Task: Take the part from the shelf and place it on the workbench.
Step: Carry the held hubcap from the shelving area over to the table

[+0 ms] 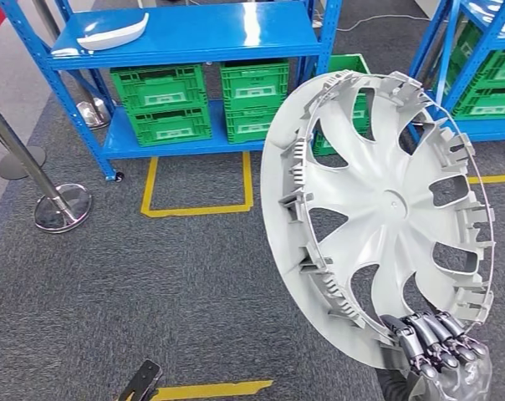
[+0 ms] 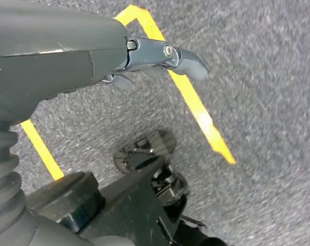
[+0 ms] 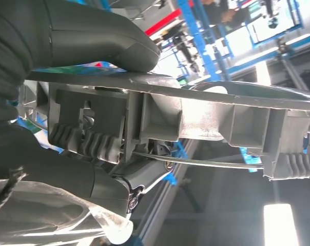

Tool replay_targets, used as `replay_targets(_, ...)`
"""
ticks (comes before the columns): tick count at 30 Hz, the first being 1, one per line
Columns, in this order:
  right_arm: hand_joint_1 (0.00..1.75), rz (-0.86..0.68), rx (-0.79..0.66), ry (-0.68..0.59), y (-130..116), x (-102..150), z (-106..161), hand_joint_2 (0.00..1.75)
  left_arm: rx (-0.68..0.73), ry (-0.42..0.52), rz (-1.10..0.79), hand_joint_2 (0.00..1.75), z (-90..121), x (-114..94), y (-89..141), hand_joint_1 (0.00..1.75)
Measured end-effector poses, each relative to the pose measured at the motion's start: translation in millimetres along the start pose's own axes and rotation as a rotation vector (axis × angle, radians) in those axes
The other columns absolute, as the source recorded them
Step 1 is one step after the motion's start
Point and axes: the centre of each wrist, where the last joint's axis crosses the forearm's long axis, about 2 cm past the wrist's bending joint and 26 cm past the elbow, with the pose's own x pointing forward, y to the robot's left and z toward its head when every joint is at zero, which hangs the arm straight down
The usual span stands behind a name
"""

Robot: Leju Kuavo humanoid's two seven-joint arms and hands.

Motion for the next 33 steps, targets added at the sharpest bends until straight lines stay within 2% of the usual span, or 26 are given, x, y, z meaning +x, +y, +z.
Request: replay_targets(33,1.75,0.001,-0.009,-0.004,-0.4,-0.2,-1.9,1.75,-0.011,-0.017,0.010,1.75,2.5,-4.8,0.0,0.00)
